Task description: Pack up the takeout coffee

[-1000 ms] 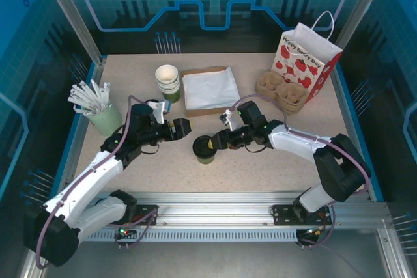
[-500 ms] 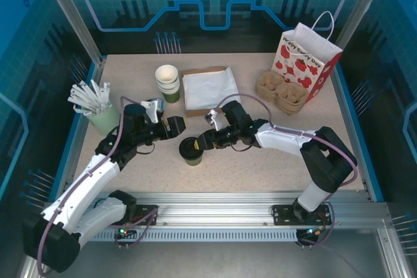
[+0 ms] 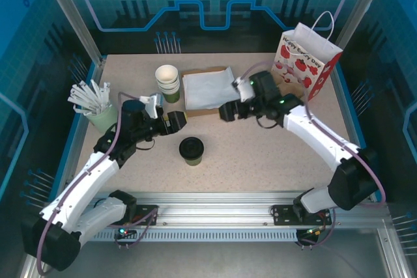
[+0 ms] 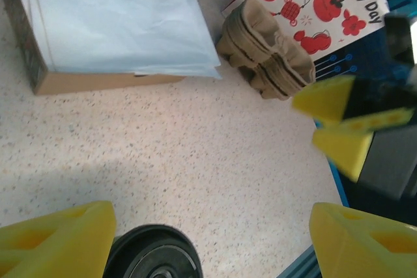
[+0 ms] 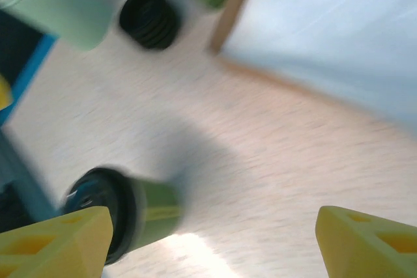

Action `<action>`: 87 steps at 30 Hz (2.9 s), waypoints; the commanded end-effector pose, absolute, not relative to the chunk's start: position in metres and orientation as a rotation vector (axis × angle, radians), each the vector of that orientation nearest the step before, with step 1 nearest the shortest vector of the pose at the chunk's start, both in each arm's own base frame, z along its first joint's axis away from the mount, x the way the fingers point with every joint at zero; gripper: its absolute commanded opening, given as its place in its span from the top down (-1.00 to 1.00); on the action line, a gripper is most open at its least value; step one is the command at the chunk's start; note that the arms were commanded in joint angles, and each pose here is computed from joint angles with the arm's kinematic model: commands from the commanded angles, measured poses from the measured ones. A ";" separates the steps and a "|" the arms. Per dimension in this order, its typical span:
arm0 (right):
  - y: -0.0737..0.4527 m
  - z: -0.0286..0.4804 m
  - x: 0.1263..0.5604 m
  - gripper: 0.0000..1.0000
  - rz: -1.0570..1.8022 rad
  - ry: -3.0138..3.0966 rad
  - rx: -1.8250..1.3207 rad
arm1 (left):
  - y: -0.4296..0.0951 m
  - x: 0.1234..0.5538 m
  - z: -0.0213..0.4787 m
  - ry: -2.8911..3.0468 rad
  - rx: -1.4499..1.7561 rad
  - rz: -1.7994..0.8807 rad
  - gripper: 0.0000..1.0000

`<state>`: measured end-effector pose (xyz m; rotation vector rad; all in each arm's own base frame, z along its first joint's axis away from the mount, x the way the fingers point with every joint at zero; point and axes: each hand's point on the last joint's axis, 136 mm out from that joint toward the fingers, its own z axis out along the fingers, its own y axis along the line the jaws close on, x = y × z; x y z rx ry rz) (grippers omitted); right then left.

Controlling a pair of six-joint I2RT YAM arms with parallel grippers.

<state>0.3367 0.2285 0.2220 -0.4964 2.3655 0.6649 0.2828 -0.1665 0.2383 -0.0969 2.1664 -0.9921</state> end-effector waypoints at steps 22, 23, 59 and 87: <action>0.023 0.150 0.468 -0.30 -0.151 2.717 0.114 | -0.196 0.313 0.277 2.059 -0.020 -1.115 -0.55; 0.023 0.148 0.469 -0.29 -0.160 2.723 0.086 | -0.196 0.313 0.277 2.059 -0.017 -1.114 -0.56; 0.005 0.130 0.492 0.01 -0.127 2.716 -0.696 | -0.201 0.309 0.265 2.111 0.005 -1.088 -0.53; 0.013 0.116 0.488 0.11 -0.053 2.751 -0.780 | -0.202 0.309 0.264 2.120 0.010 -1.083 -0.53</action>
